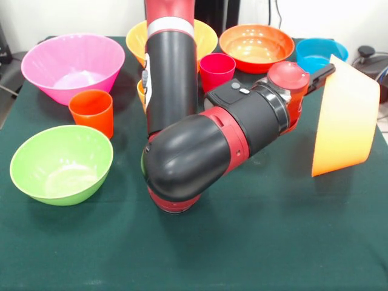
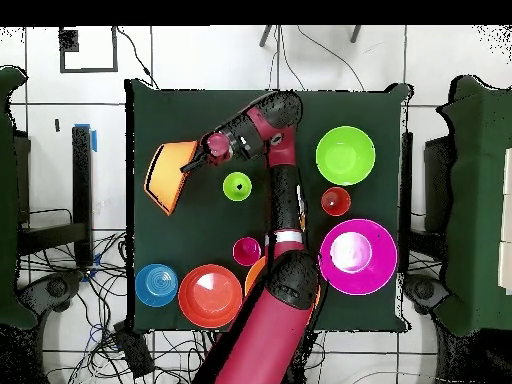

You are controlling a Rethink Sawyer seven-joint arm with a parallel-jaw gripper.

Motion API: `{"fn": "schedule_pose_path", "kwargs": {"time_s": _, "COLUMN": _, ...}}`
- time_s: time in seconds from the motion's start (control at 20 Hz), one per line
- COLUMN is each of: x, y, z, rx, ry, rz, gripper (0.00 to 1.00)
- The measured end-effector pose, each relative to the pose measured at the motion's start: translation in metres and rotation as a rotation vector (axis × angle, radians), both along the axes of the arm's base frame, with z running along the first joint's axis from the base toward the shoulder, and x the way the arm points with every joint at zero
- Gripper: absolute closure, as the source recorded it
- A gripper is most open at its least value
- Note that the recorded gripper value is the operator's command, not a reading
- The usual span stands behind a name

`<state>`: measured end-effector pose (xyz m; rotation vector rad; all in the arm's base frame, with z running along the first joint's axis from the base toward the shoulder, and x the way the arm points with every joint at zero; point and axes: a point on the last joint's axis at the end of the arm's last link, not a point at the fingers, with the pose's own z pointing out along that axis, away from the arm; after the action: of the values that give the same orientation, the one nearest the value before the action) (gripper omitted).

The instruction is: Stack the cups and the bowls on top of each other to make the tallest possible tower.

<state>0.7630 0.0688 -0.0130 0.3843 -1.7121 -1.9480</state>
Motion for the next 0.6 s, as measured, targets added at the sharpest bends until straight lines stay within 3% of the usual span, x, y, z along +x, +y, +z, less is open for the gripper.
{"fn": "schedule_pose_path", "kwargs": {"time_s": 0.6, "x": -0.0011, "y": -0.0059, "z": -0.0002, "rx": -0.002, "ry": 0.002, "rz": 0.012, "gripper": 1.0}}
